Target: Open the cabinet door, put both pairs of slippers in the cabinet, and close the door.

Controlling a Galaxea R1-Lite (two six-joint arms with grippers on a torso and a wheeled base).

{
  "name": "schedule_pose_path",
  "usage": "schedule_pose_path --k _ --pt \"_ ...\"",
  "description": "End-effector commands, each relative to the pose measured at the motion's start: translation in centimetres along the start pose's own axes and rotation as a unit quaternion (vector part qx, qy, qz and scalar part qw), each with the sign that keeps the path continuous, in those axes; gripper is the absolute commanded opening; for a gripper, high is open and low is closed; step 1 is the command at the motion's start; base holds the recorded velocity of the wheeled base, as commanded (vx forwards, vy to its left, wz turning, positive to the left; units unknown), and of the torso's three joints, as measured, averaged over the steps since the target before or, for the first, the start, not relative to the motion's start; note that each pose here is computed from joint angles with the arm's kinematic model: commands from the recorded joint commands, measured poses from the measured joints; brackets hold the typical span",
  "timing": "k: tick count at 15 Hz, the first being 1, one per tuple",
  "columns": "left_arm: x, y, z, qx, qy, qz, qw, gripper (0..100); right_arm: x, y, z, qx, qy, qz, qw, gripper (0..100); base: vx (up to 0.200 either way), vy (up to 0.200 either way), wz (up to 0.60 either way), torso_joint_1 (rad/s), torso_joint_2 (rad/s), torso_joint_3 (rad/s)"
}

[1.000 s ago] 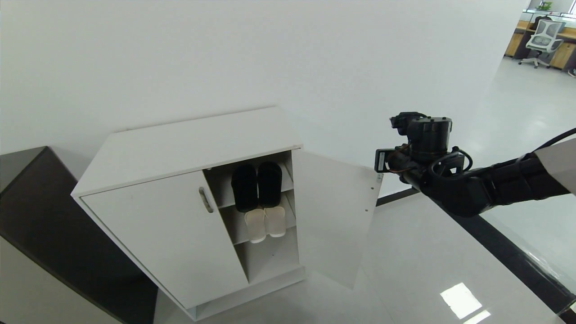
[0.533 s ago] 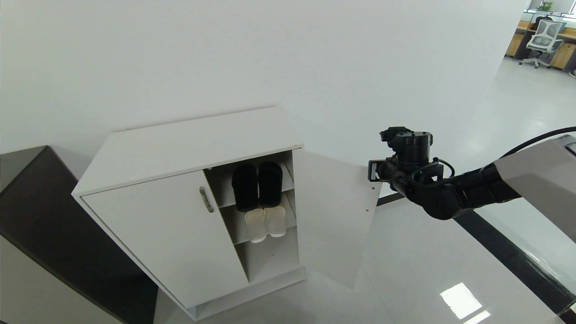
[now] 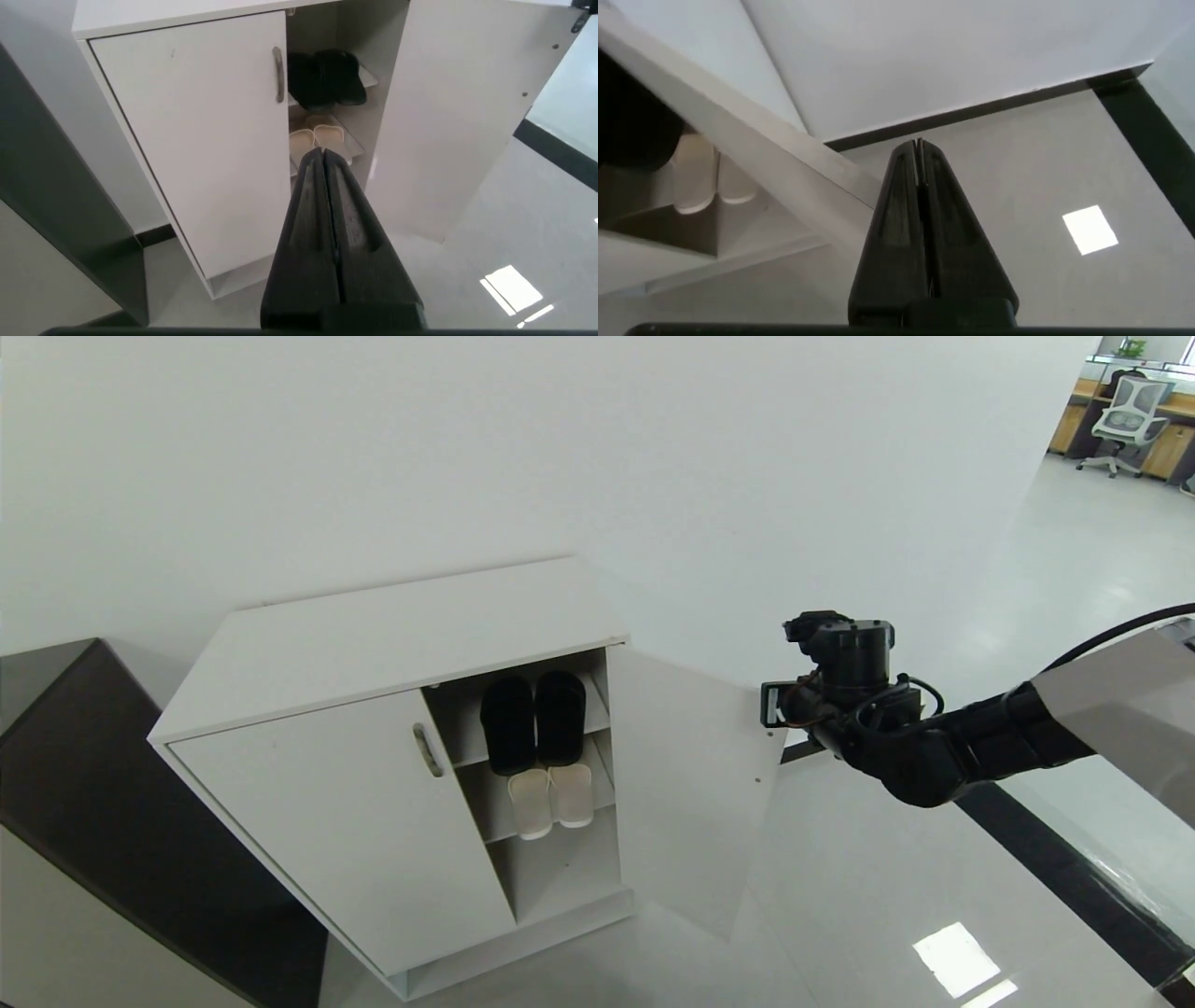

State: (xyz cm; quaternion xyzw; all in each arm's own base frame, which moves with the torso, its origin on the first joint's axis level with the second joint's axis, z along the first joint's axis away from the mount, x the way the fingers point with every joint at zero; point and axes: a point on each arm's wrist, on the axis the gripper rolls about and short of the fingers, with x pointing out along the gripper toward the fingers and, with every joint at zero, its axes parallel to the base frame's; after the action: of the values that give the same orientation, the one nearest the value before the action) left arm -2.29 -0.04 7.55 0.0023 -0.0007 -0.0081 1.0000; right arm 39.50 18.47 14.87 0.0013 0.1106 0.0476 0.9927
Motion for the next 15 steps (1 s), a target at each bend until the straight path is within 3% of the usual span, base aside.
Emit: schedule_pose_path --k 1,3,5,7,11,15 --pt "0.0 0.0 0.0 0.000 0.001 0.000 1.0000 0 -3.0 1.1 0.8 -0.004 -0.003 0.022 1.000 0 0.000 0.000 0.00 0.000 0.00 0.000" --pt "0.0 0.0 0.0 0.000 0.001 0.000 1.0000 0 -7.5 3.5 0.6 -0.019 0.006 0.071 0.997 0 0.000 0.000 0.00 0.000 0.00 0.000" --pt "0.0 0.0 0.0 0.000 0.001 0.000 1.0000 0 -9.3 4.7 0.2 -0.025 0.007 0.095 0.995 0 0.000 0.000 0.00 0.000 0.00 0.000" --pt "0.0 0.0 0.0 0.000 0.001 0.000 1.0000 0 -8.5 4.5 0.3 -0.021 0.000 0.088 0.996 0 0.000 0.000 0.00 0.000 0.00 0.000" --pt "0.0 0.0 0.0 0.000 0.001 0.000 1.0000 0 -5.4 4.3 -1.9 -0.001 0.026 0.069 0.997 0 0.000 0.000 0.00 0.000 0.00 0.000" --pt "0.0 0.0 0.0 0.000 0.001 0.000 1.0000 0 -5.9 7.0 -3.8 -0.016 0.046 0.099 0.994 0 0.000 0.000 0.00 0.000 0.00 0.000"
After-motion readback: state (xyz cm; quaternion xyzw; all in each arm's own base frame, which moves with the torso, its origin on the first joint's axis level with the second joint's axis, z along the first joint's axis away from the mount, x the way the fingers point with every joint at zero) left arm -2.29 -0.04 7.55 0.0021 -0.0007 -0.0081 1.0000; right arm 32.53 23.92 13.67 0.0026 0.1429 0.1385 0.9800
